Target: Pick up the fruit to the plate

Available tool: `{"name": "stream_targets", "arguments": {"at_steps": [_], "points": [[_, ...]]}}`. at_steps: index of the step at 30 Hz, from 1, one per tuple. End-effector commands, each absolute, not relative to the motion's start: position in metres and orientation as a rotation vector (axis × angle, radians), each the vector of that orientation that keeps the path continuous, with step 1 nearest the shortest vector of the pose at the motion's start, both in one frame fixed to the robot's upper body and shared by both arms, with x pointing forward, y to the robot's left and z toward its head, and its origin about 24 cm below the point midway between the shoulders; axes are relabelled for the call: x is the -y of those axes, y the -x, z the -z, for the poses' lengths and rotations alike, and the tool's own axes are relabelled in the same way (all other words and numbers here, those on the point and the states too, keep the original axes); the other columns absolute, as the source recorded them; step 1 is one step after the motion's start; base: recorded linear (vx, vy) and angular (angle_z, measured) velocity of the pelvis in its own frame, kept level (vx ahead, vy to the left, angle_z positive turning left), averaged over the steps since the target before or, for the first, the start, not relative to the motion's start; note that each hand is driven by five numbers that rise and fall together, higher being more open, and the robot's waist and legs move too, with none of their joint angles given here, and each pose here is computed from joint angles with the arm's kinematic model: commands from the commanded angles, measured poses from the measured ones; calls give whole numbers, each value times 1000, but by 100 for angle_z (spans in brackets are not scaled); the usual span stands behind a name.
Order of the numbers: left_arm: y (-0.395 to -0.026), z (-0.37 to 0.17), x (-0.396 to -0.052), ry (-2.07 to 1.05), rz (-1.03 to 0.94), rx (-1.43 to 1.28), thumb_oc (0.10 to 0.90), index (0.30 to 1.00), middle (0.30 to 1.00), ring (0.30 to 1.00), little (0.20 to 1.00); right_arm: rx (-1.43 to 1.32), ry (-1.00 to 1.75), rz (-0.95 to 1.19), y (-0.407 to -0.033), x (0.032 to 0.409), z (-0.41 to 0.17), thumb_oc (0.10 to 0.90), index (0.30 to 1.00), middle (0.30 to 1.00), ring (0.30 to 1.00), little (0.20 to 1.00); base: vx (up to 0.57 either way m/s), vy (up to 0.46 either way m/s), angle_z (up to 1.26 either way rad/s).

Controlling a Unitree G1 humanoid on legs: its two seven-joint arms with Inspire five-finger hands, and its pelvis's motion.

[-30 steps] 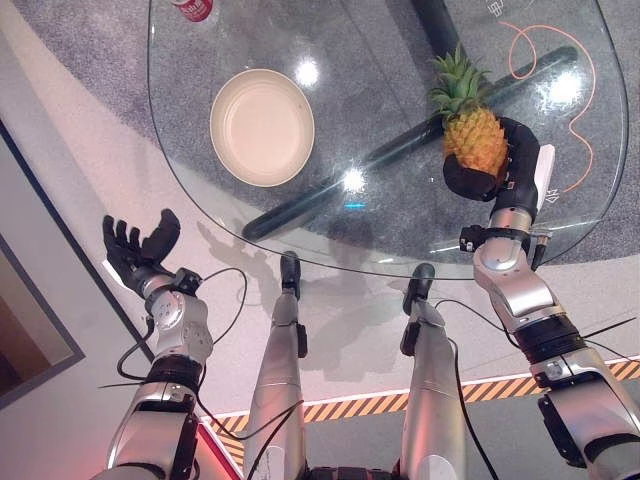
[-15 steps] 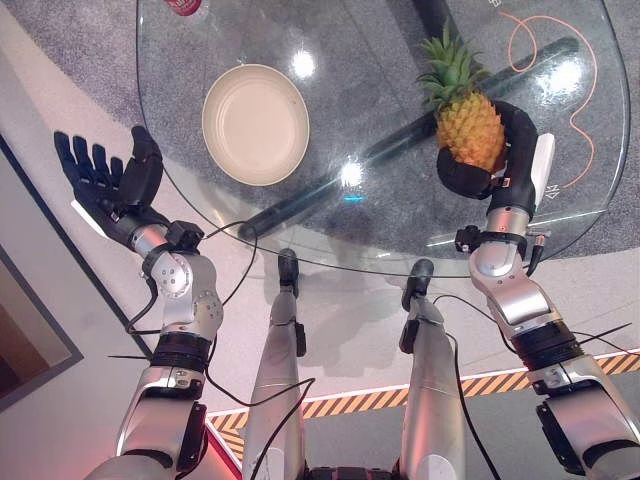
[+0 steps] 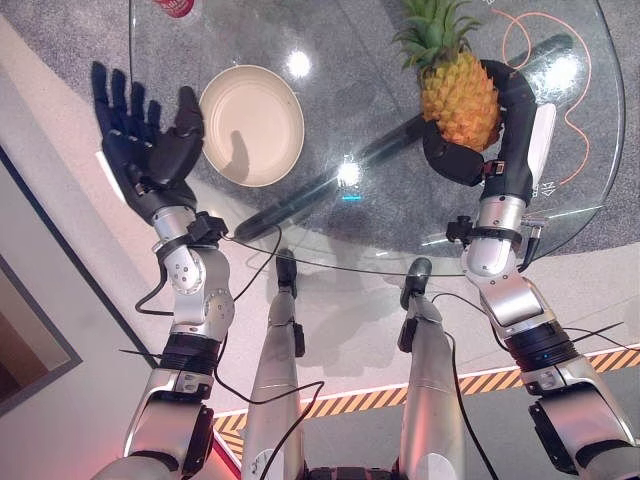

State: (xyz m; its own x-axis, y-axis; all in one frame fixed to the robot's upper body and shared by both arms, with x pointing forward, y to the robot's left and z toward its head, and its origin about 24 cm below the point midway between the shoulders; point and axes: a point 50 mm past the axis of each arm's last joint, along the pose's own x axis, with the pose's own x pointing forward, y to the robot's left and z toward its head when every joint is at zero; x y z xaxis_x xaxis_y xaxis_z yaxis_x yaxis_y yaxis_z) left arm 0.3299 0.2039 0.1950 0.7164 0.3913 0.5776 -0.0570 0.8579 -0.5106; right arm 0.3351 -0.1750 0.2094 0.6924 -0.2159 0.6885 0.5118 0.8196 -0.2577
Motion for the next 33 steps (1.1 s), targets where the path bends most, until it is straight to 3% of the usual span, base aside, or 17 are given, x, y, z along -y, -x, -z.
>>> {"name": "stream_targets", "arguments": {"at_steps": [1, 16, 33], "points": [[-314, -249, -205, 475, -141, 988, 800, 900, 900, 900, 900, 1130, 325, 409, -297, 161, -278, 100, 300, 300, 300, 200, 0, 0, 0], [-323, -260, -173, 551, 195, 894, 800, 900, 900, 900, 900, 1264, 306, 325, -283, 146, -296, 100, 300, 300, 300, 200, -2, 1, 0], [-333, -260, -147, 698, 408, 743, 800, 900, 900, 900, 900, 1303, 314, 211, -278, 130, -305, 100, 300, 300, 300, 200, 0, 0, 0]]}}
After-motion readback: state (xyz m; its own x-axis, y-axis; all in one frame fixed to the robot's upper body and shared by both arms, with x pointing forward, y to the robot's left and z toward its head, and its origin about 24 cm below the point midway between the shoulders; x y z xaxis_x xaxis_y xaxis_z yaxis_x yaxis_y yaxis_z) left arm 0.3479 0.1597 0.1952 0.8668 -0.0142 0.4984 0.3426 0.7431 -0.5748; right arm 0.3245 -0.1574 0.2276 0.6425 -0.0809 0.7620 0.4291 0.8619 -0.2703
